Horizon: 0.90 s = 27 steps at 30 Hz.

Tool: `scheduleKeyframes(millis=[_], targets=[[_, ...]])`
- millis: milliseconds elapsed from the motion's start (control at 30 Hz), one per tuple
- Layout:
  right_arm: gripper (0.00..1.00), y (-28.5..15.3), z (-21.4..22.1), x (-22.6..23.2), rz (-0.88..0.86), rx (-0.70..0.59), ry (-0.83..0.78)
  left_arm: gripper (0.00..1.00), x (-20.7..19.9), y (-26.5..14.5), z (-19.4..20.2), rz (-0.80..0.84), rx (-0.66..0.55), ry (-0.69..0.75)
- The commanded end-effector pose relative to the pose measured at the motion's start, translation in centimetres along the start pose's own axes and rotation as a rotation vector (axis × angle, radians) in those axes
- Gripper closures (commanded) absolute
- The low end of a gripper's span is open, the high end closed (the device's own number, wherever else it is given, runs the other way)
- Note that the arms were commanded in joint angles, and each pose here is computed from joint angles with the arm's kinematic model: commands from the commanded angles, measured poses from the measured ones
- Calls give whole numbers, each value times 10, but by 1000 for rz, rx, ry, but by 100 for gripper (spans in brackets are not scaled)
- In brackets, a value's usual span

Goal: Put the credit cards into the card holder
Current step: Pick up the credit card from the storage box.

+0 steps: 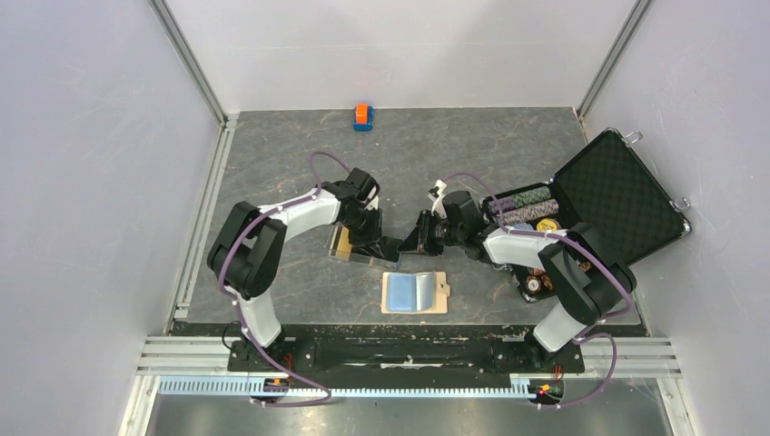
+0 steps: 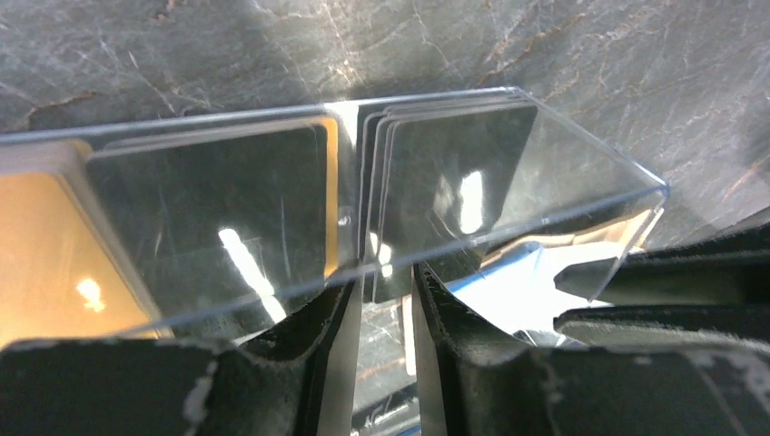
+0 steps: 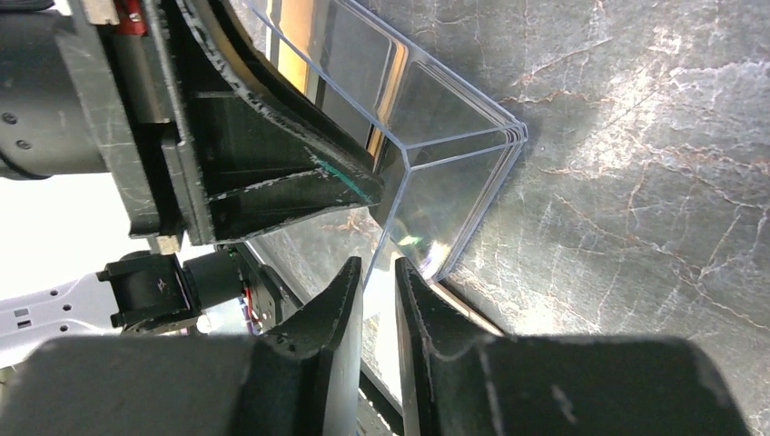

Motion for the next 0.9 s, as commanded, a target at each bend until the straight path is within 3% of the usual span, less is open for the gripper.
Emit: scheduleKeyframes(millis=[0, 133, 267, 500, 600, 767, 867], targets=[[82, -5, -1, 12, -68, -12, -53, 68, 0, 7, -7, -23, 1, 50], [85, -5, -1, 11, -67, -12, -53, 79, -4, 9, -7, 9, 8, 61], [88, -5, -1, 11, -68, -11, -56, 98, -10, 5, -6, 52, -5, 71], [91, -5, -1, 12, -71, -10, -58, 98, -18, -13, -8, 22, -43, 91], [91, -6, -1, 11, -69, -12, -57, 96, -21, -17, -7, -9, -44, 114], [91, -6, 0, 10, -67, -11, -56, 72, -23, -14, -4, -24, -25, 137], [91, -6, 1, 10, -67, -7, -56, 67, -25, -9, -3, -28, -3, 145]])
Point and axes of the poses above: each gripper's point midway between its finger pads, its own y axis out along the fingers, its own x axis along the line the jaws close on, z = x × y, the point moved 10 cm from there along -y, back along the fingers, and after that the axes turned 7 degrees about y, right-handed, at the moved point
